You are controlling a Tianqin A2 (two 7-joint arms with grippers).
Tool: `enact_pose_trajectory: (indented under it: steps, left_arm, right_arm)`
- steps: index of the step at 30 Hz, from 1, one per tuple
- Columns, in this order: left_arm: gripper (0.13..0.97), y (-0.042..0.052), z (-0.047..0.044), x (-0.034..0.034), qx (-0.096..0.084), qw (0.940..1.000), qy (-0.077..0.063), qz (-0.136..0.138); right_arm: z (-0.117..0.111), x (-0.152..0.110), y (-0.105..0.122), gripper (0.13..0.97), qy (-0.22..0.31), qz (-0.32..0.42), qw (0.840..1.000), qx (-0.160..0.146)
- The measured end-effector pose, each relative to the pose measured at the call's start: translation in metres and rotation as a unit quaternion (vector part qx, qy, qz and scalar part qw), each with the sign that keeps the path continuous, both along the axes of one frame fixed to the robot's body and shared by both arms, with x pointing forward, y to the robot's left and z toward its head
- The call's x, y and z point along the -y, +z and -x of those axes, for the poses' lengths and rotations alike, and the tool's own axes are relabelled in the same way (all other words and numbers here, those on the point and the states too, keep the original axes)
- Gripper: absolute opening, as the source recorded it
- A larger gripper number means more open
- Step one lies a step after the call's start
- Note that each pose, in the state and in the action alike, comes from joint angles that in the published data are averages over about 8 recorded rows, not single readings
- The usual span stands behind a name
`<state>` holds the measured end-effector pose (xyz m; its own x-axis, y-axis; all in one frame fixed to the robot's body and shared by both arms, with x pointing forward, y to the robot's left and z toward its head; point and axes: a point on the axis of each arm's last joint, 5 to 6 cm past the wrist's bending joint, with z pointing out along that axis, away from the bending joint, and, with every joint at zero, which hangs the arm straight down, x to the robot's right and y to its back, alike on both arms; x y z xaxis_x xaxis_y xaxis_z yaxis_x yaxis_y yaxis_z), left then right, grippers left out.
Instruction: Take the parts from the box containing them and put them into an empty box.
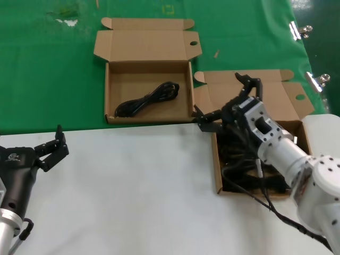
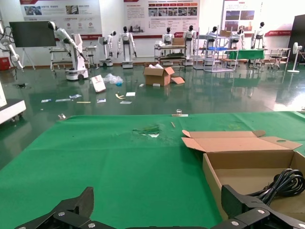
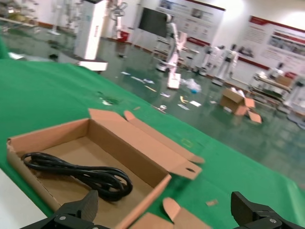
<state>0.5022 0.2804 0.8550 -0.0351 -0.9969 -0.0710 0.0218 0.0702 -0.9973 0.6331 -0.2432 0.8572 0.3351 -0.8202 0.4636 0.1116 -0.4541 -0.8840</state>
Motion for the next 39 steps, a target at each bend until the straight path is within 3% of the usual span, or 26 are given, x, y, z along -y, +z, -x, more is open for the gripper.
enact_pose_trajectory:
  steps: [5,14,27,39]
  left_arm:
    - [0.935,0.0000,0.0000,0.0000,0.000,1.0000,0.000,0.000]
    - [0.966,0.0000,0.0000,0.0000,0.000,1.0000,0.000,0.000]
    - [0.966,0.0000,0.0000,0.0000,0.000,1.0000,0.000,0.000]
    - [0.966,0.0000,0.0000,0.0000,0.000,1.0000,0.000,0.000]
  right_arm:
    - [0.019,0.005,-0.005,0.966,-0.026,-0.035,0.999,-0.007]
    - [0.054,0.016,-0.010,0.966,-0.075,-0.098,0.992,-0.013]
    - [0.106,0.031,-0.006,0.966,-0.138,-0.180,0.974,-0.008]
    - [0.115,0.034,-0.004,0.966,-0.148,-0.193,0.970,-0.005]
